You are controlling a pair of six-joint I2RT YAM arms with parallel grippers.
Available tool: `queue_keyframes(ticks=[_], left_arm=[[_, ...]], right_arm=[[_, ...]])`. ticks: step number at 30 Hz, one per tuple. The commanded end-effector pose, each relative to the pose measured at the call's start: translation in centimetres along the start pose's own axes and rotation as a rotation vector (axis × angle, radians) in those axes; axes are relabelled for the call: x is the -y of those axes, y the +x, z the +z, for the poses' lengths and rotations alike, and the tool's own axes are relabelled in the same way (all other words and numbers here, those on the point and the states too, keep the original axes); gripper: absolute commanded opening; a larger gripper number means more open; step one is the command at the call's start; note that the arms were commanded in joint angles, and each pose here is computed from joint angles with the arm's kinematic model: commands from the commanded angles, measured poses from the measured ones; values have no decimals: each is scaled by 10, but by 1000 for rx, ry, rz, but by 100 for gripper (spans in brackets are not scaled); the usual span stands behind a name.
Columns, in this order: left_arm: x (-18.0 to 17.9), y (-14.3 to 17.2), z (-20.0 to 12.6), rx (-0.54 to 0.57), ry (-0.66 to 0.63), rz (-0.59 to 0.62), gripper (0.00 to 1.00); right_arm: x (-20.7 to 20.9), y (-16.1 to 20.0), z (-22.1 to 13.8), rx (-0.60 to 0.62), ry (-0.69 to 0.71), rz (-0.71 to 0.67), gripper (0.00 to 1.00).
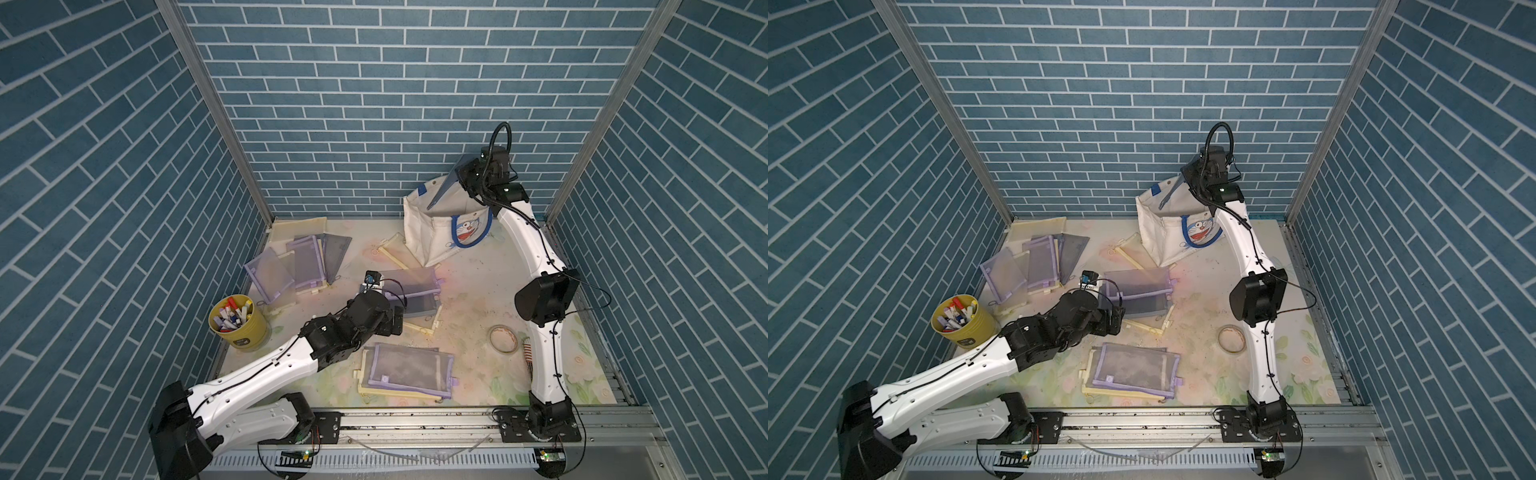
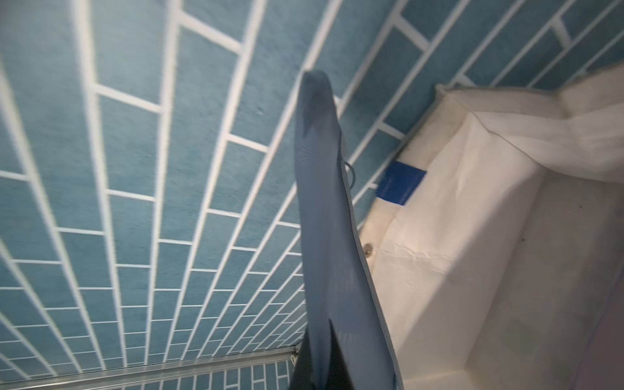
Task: Put the pencil pouch into the canvas bag
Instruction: Place the pencil pouch in the canvas bag.
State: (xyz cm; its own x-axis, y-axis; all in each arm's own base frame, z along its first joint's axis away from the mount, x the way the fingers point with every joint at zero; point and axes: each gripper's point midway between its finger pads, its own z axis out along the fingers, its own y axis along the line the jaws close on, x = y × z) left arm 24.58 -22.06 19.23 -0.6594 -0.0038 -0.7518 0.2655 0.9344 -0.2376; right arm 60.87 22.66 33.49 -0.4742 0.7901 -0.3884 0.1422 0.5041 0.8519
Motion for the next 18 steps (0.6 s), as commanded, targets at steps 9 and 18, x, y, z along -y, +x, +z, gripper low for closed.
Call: queue_keyframes(ticks=[9,18], left_arm=[[7,-15,6,24,26,-22,99],[4,-17,4,23,18,-21,99]], right_arm=[[25,19,3,-47,71,-9,0],[33,18,-12,-55,139,-54,21]])
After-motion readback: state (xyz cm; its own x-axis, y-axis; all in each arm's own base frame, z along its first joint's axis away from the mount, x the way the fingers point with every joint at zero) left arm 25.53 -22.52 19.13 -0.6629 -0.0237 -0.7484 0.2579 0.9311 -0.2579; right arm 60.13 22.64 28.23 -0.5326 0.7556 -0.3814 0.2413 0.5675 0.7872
